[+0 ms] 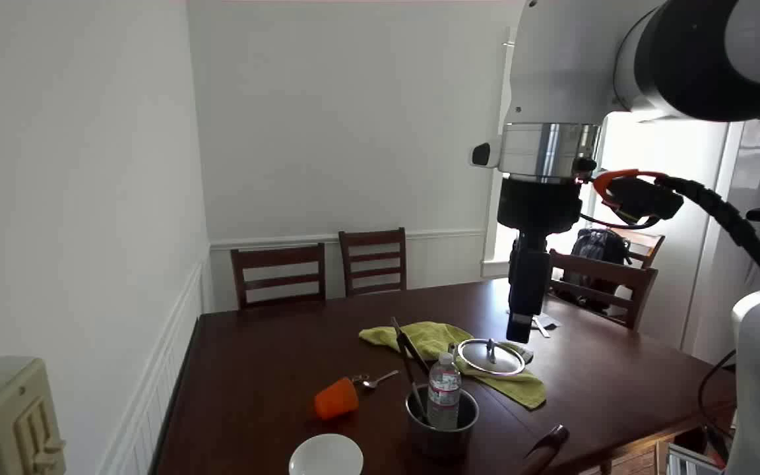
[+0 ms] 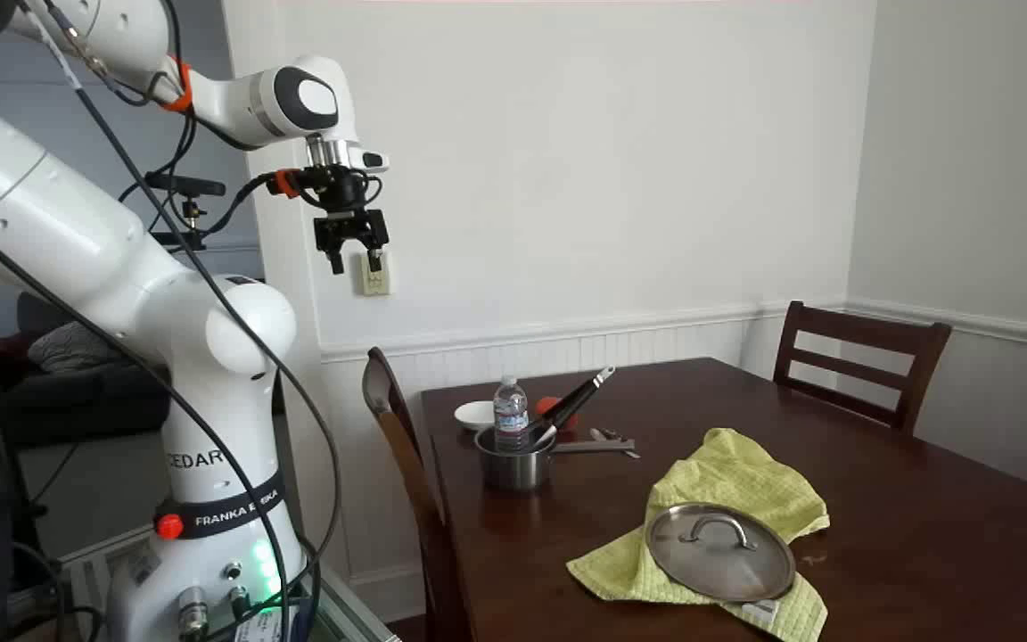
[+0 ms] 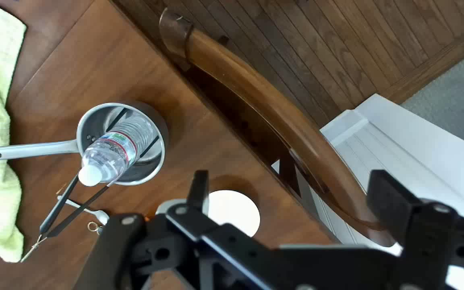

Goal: Pour the blocks out of the orange cup and into the white bowl then place the cup upright on the right side of the table

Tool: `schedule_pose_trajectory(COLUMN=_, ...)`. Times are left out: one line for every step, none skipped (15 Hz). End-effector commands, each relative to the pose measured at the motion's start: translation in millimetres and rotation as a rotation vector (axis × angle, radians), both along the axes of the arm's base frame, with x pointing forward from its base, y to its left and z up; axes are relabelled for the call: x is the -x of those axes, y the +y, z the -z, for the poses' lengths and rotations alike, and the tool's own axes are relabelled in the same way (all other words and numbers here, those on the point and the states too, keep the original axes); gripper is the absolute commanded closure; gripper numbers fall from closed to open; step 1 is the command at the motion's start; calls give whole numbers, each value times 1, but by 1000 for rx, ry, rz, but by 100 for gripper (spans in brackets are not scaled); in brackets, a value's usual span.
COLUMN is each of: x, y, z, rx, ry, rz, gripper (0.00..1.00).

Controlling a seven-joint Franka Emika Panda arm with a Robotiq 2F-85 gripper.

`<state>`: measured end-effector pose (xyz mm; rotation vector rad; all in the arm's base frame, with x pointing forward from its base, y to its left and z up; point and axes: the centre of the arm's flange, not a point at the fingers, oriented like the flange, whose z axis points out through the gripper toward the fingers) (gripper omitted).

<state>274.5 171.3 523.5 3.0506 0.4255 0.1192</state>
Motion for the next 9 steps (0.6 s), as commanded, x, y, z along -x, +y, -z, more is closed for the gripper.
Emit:
schedule_pose_trajectory(x=0, y=0, z=0, rx=0, ry=0, rz=0, gripper=0)
schedule_pose_trajectory(x=0, y=0, z=0, rx=0, ry=0, rz=0, gripper=0)
schedule_pose_trajectory(x=0, y=0, z=0, rx=0, ry=0, rz=0, gripper=0)
schedule_pose_trajectory(x=0, y=0, z=0, rx=0, ry=0, rz=0, gripper=0)
schedule_pose_trajectory(x=0, y=0, z=0, rx=0, ry=0, rz=0, gripper=0)
schedule_pose_trajectory(x=0, y=0, z=0, rx=0, ry=0, rz=0, gripper=0)
schedule_pose_trajectory(x=0, y=2, z=-1, rx=27, ry=-30, rz=23, gripper=0)
schedule_pose_trajectory(x=-11, y=-10, z=-4, rx=39, ry=-69, rz=106, gripper=0)
schedule_pose_trajectory(x=-20, y=-23, z=-10, rx=20, ry=-94, rz=155, gripper=0)
